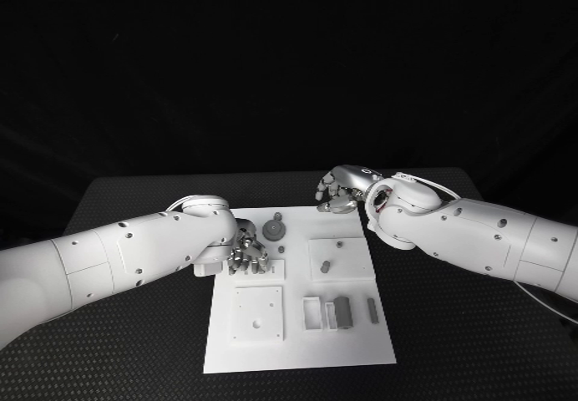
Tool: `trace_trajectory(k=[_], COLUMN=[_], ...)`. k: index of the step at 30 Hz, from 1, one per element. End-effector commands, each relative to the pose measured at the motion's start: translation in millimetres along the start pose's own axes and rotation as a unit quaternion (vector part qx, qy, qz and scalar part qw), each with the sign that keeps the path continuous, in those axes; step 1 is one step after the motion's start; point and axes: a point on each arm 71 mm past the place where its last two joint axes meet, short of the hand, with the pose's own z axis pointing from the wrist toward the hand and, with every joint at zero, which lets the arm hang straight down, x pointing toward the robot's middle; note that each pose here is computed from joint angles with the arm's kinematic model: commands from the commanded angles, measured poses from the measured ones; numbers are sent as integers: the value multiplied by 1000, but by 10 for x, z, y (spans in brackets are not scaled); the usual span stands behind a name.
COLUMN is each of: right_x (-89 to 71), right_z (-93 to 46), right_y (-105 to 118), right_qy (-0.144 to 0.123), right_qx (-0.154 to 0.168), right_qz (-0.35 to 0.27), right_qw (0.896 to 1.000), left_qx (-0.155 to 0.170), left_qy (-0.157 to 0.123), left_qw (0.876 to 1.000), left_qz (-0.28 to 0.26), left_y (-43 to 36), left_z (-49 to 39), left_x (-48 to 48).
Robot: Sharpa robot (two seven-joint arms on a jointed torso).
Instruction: Assemble the parts on the task board
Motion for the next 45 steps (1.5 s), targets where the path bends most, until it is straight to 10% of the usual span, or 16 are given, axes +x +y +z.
trace_trajectory(k=[1, 24, 45], right_x=[9, 7, 10], right_z=[-1, -1, 11], right_y=[0, -22, -51], right_qy=[5, 5, 5], right_qx=[-1, 3, 6], right_qz=[-3, -3, -5], right_qw=[1000, 1000, 1000], left_qx=[-5, -4, -53], left_qy=[6, -1, -77], left_qw=[1000, 1000, 993], left_qz=[0, -30, -71], left_y=[35, 174, 627], left_z=[19, -35, -150], left_x=[38, 3, -662])
